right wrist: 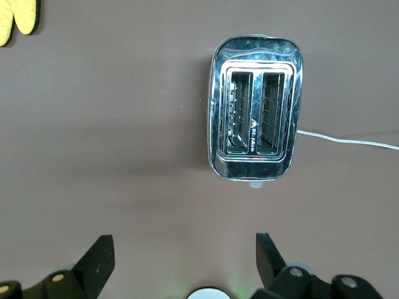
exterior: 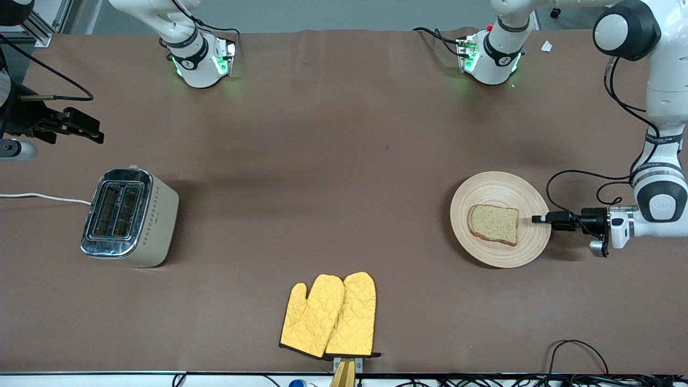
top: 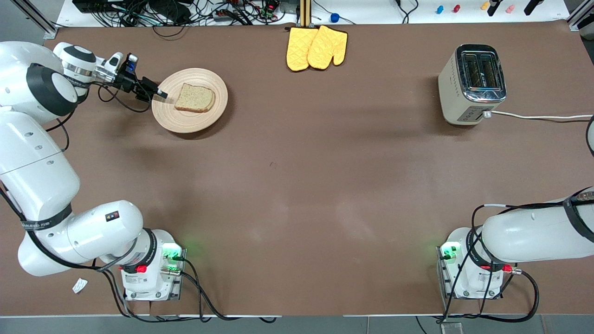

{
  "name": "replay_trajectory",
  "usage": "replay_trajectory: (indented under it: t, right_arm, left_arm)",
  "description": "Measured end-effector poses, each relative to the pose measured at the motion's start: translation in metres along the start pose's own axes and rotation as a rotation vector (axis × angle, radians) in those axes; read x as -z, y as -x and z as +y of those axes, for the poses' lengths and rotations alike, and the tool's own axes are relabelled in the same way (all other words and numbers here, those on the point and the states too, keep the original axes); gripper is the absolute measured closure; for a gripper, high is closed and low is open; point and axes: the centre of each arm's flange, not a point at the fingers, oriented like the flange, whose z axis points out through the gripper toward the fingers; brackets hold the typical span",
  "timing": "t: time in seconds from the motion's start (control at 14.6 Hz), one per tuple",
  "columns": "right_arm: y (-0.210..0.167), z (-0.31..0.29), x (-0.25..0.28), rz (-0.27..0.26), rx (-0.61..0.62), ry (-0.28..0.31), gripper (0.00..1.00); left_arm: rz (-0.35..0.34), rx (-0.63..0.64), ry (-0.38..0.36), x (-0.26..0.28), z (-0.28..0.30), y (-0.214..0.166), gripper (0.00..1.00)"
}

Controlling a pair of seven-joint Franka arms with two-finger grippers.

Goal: Move plate and put bread in toaster
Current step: 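Grip the rim of the wooden plate with the left gripper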

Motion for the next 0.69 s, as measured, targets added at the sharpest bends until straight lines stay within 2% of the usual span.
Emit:
replay_trajectory:
  t: [0.27, 0.55, 0.69]
  right_arm:
    - [0.0, -0.001, 0.0, 0.0, 0.002, 0.0, 0.0]
    - [0.001, -0.002, 0.008, 0.018, 0.003, 0.0, 0.0]
    - [0.001, -0.002, 0.012, 0.026, 0.004, -0.001, 0.0]
  left_arm:
    - [0.007, -0.026, 0.007, 0.002, -0.003, 0.002, 0.89]
    - [0.009, -0.048, 0.016, 0.0, 0.005, -0.006, 0.88]
    - [0.007, -0.05, 0.048, -0.013, 0.026, -0.02, 0.9]
